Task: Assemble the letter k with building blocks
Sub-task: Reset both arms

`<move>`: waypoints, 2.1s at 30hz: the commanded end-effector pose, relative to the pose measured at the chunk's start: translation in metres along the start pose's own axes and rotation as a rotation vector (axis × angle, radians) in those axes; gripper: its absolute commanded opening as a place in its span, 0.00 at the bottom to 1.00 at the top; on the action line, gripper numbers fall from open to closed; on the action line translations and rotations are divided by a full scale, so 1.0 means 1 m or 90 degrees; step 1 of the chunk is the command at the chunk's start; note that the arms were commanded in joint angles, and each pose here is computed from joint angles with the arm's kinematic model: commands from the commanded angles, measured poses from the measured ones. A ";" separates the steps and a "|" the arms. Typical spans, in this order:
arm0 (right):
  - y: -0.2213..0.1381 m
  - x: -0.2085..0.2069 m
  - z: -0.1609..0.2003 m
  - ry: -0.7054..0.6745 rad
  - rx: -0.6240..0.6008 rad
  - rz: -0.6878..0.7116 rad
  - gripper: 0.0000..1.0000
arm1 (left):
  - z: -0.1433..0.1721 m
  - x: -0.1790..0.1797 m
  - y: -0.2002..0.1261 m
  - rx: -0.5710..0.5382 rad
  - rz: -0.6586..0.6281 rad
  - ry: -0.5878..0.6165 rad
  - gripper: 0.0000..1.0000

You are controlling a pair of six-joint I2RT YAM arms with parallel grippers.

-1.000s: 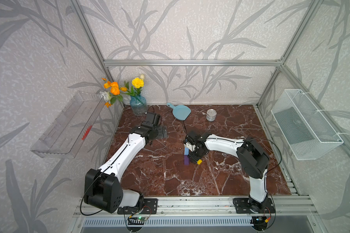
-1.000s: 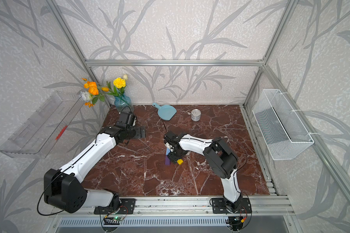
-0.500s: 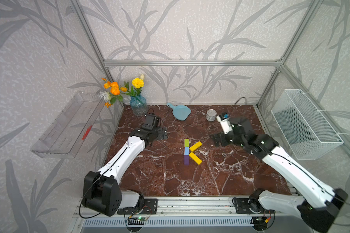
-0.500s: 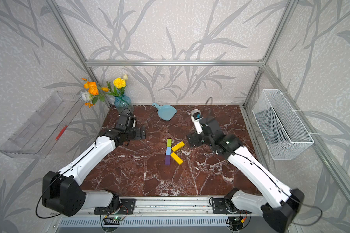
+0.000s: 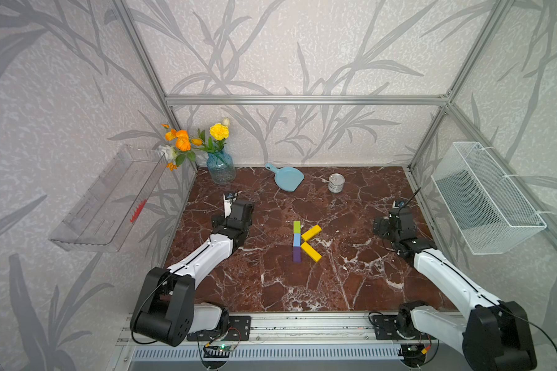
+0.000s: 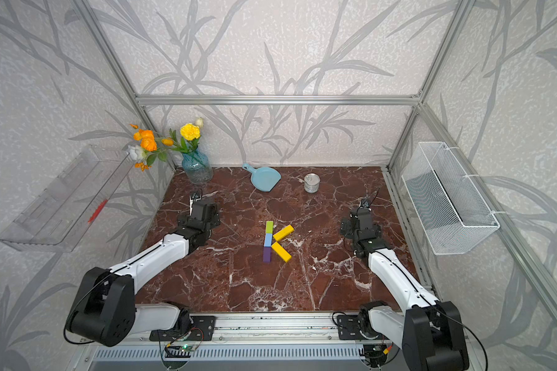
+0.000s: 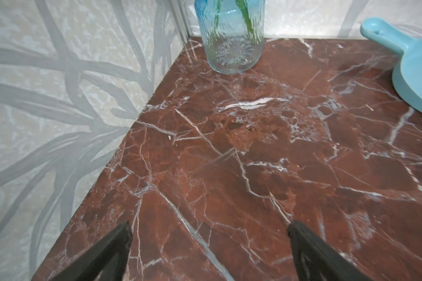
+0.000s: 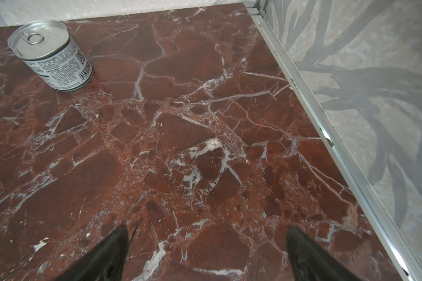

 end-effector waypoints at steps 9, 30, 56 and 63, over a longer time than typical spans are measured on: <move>0.036 0.012 -0.006 -0.060 -0.172 -0.040 0.99 | -0.004 0.026 0.018 -0.095 -0.040 -0.047 1.00; 0.057 0.037 0.013 -0.136 -0.191 -0.158 0.99 | 0.030 0.021 0.057 -0.164 0.036 -0.080 1.00; 0.061 0.039 0.012 -0.140 -0.173 -0.159 0.99 | 0.029 0.020 0.057 -0.149 0.039 -0.075 1.00; 0.060 0.039 0.011 -0.139 -0.174 -0.159 0.99 | 0.029 0.020 0.057 -0.149 0.040 -0.075 1.00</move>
Point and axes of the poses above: each gripper's point midway between its finger pads, its own y axis out along the fingers, its own x axis along the line the jaws close on, z = x × y, the point moved 5 cm from there along -y, back along the fingers, and after that the axes turned 13 degrees about y, right-handed, at the moved point
